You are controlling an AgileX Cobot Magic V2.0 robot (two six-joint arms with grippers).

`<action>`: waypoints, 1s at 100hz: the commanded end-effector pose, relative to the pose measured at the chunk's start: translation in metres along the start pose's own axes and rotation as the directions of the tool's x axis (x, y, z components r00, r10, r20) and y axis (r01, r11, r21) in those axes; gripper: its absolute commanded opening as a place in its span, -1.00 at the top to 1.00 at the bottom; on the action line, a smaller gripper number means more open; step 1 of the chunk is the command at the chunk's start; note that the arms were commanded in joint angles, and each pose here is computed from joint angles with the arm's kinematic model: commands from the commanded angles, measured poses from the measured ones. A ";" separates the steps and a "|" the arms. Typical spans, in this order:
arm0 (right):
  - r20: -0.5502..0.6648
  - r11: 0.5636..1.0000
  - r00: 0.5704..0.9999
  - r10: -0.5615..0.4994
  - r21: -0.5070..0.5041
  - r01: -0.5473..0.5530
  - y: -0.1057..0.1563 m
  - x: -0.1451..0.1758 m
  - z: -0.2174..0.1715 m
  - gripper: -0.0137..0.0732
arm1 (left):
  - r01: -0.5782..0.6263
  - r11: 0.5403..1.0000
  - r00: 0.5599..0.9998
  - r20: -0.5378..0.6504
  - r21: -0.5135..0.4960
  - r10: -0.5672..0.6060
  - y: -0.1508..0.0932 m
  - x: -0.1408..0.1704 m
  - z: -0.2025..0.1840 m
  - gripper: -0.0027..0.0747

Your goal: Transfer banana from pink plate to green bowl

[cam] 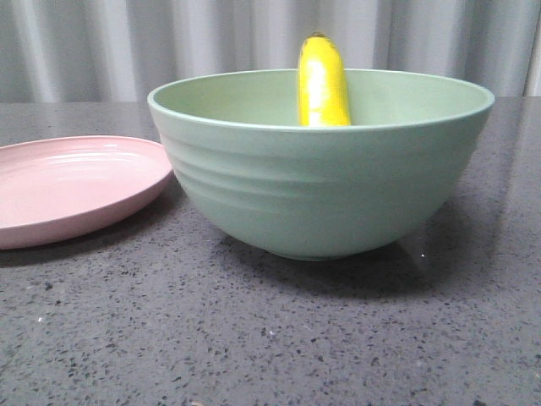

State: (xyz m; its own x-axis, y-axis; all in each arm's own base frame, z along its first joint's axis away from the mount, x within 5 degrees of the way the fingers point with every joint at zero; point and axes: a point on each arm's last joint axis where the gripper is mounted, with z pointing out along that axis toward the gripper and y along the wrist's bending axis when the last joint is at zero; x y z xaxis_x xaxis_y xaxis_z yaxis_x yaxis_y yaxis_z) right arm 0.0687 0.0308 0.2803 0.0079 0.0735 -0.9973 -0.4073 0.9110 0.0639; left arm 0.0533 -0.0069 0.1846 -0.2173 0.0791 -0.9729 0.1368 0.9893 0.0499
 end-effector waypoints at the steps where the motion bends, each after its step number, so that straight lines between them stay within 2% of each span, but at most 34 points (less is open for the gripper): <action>1: 0.090 1.000 0.996 -0.016 0.017 0.014 -0.001 -0.015 0.000 0.84 | 0.007 1.000 0.997 0.076 -0.006 -0.007 0.000 -0.003 -0.001 0.98; 35: 0.084 1.000 0.996 -0.018 0.027 0.016 -0.002 -0.007 0.001 0.84 | 0.007 1.000 0.997 0.076 -0.006 -0.007 0.000 -0.003 -0.001 0.98; 42: 0.109 0.997 0.993 -0.054 0.065 0.047 -0.006 0.001 0.002 0.84 | 0.007 1.000 0.997 0.076 -0.006 -0.007 0.000 -0.003 -0.001 0.98; 49: 0.118 0.985 0.983 -0.144 0.112 0.131 -0.010 0.012 0.002 0.84 | 0.007 1.000 0.997 0.076 -0.006 -0.007 0.000 -0.003 -0.001 0.98; 69: 0.104 0.972 0.990 -0.090 0.227 0.065 -0.021 0.042 0.000 0.84 | 0.007 1.000 0.997 0.076 -0.006 -0.007 0.000 -0.003 -0.001 0.98; 84: 0.081 0.954 0.990 -0.112 0.289 0.084 -0.025 0.065 -0.007 0.84 | 0.007 1.000 0.997 0.076 -0.006 -0.007 0.000 -0.003 -0.001 0.98; 87: 0.011 0.945 0.994 -0.109 0.311 0.100 -0.027 0.071 -0.009 0.84 | 0.007 1.000 0.997 0.076 -0.006 -0.007 0.000 -0.003 -0.001 0.98; 100: -0.108 0.918 0.992 -0.071 0.381 0.108 -0.031 0.083 -0.017 0.84 | 0.007 1.000 0.997 0.078 -0.006 -0.007 0.000 -0.003 -0.001 0.98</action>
State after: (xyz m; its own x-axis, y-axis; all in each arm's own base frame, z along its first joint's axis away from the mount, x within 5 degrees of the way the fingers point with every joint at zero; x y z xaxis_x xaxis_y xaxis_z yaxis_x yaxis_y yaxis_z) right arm 0.0694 0.0047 0.2048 -0.0184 -0.0219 -0.9996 -0.0664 0.9976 -0.0206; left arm 0.0533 -0.0068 0.1844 -0.2188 0.0805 -0.9724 0.1365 0.9893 0.0512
